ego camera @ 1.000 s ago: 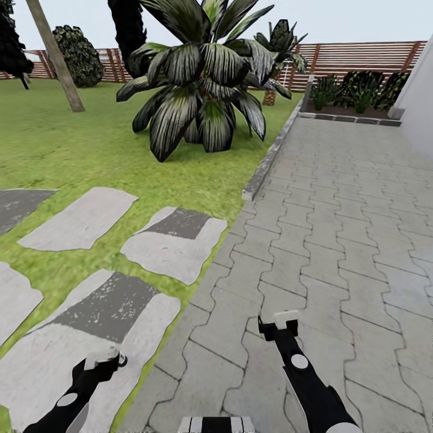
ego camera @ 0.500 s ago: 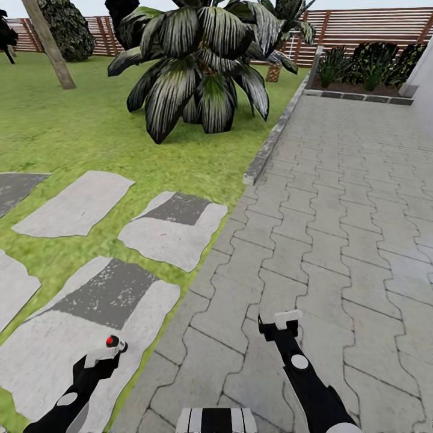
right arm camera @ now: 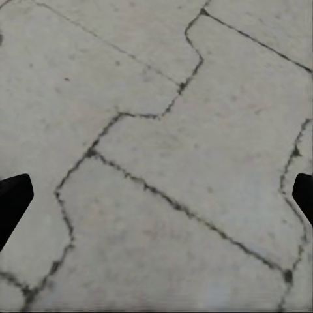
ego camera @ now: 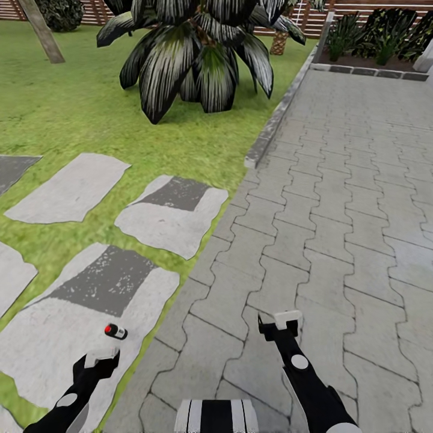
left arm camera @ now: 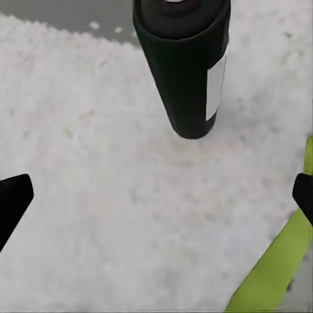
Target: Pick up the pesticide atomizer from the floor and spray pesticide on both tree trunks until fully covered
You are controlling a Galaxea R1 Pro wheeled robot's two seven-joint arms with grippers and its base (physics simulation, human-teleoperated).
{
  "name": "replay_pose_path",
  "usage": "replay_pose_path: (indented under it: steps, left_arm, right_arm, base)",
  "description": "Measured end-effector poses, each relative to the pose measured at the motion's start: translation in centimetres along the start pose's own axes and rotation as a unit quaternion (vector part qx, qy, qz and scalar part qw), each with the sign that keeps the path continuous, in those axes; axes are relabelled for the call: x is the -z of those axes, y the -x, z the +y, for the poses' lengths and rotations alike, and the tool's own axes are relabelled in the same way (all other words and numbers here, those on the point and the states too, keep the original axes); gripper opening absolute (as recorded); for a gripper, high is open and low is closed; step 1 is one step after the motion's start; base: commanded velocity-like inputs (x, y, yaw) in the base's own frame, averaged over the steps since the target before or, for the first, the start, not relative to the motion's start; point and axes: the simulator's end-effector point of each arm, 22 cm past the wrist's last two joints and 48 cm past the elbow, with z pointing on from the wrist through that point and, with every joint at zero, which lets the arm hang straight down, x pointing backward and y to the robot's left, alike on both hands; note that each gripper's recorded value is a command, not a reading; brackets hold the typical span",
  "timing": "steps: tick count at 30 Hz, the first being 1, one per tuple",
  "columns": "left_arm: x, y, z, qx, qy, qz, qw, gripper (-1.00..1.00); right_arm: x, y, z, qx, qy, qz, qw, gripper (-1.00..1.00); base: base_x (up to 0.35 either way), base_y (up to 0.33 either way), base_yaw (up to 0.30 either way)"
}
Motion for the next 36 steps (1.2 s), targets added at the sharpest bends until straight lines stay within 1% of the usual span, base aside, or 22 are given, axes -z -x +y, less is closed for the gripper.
replay_pose_path:
  steps: [12, 13, 14, 16, 17, 18, 21, 27, 31, 36]
  left_arm:
    - [0.0, -0.1, -0.2, -0.002, -0.002, -0.001, 1.0000, 1.00]
    - [0.0, -0.2, 0.3, 0.000, 0.001, -0.001, 1.0000, 1.00]
    - [0.0, 0.0, -0.2, 0.003, -0.004, -0.004, 1.0000, 1.00]
    - [0.1, 0.0, -1.1, 0.005, -0.013, -0.003, 0.9999, 1.00]
    - [0.1, 0.0, -1.4, 0.006, -0.016, -0.003, 0.9998, 1.00]
    - [0.1, 0.0, -1.3, 0.007, -0.014, -0.003, 0.9999, 1.00]
    - [0.0, 0.5, -1.3, 0.009, -0.008, -0.009, 0.9999, 1.00]
    - [-0.2, 1.8, -0.7, 0.012, 0.008, -0.023, 0.9996, 1.00]
    - [-0.2, 1.9, -0.3, 0.013, 0.017, -0.025, 0.9995, 1.00]
    - [-0.1, 2.1, -0.1, 0.014, 0.020, -0.034, 0.9991, 1.00]
  right_arm:
    - [0.0, -1.3, 0.3, 0.001, 0.003, 0.013, 0.9999, 1.00]
    - [0.0, -1.4, -0.1, 0.003, 0.002, 0.012, 0.9999, 1.00]
    - [0.0, -1.5, -0.2, 0.003, 0.002, 0.011, 0.9999, 1.00]
    - [0.0, -1.5, 0.1, -0.003, 0.006, 0.013, 0.9999, 1.00]
    - [0.1, -1.5, 0.8, -0.004, 0.013, 0.015, 0.9998, 1.00]
    - [0.1, -1.5, 1.5, -0.004, 0.019, 0.016, 0.9997, 1.00]
    - [0.1, -1.3, 2.5, -0.004, 0.022, 0.018, 0.9996, 1.00]
    - [0.1, -1.1, 2.1, -0.003, 0.010, 0.017, 0.9998, 1.00]
    - [0.1, -1.1, 2.1, -0.003, 0.009, 0.016, 0.9998, 1.00]
    - [0.1, -1.2, 2.1, -0.003, 0.009, 0.016, 0.9998, 1.00]
  base:
    - [0.071, 0.000, 0.000]
    - [0.000, 0.000, 0.000]
    - [0.000, 0.000, 0.000]
    - [0.000, 0.000, 0.000]
    - [0.000, 0.000, 0.000]
    - [0.000, 0.000, 0.000]
    - [0.000, 0.000, 0.000]
    - [0.000, 0.000, 0.000]
    - [0.000, 0.000, 0.000]
    - [0.000, 0.000, 0.000]
